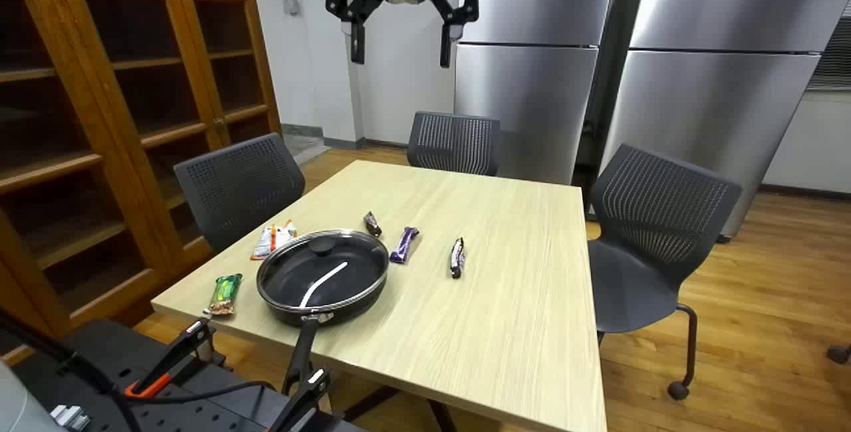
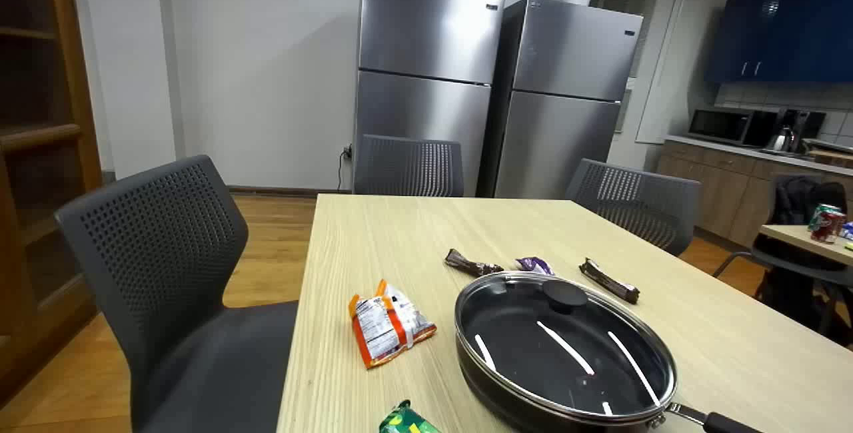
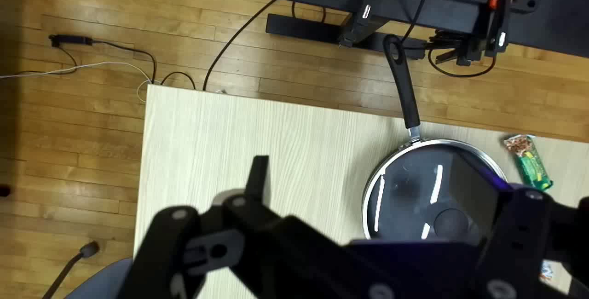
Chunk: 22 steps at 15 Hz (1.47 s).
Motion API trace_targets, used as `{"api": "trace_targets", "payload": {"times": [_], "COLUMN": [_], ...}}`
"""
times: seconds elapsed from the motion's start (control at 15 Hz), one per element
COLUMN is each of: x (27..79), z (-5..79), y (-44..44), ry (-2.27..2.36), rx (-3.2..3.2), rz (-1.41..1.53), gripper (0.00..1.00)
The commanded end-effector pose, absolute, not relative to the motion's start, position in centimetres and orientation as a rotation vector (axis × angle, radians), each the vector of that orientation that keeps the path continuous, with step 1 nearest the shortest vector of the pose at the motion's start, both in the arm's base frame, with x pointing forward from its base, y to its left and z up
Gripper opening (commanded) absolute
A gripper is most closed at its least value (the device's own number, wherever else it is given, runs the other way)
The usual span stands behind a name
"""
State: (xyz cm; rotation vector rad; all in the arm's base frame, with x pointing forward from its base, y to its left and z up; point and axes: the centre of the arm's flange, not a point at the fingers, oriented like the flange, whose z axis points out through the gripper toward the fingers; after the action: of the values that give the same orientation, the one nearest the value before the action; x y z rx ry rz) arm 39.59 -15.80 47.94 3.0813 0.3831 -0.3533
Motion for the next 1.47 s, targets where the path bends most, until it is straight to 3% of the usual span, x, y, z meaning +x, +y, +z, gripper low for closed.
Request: {"api": "trace_targets", "payload": {"times": [0.0, 0.67, 1.4], "x": [39.6, 40.0, 44.4], "z": [47.9, 47.6, 44.4], "y": [-15.8, -15.3, -10.7], "ry": [0.383, 0.338, 0.106], "rx": [3.081, 3.114, 3.203], "rz": [-0.354, -0.33, -0.113], "gripper": [1.0, 1.0, 1.0]}}
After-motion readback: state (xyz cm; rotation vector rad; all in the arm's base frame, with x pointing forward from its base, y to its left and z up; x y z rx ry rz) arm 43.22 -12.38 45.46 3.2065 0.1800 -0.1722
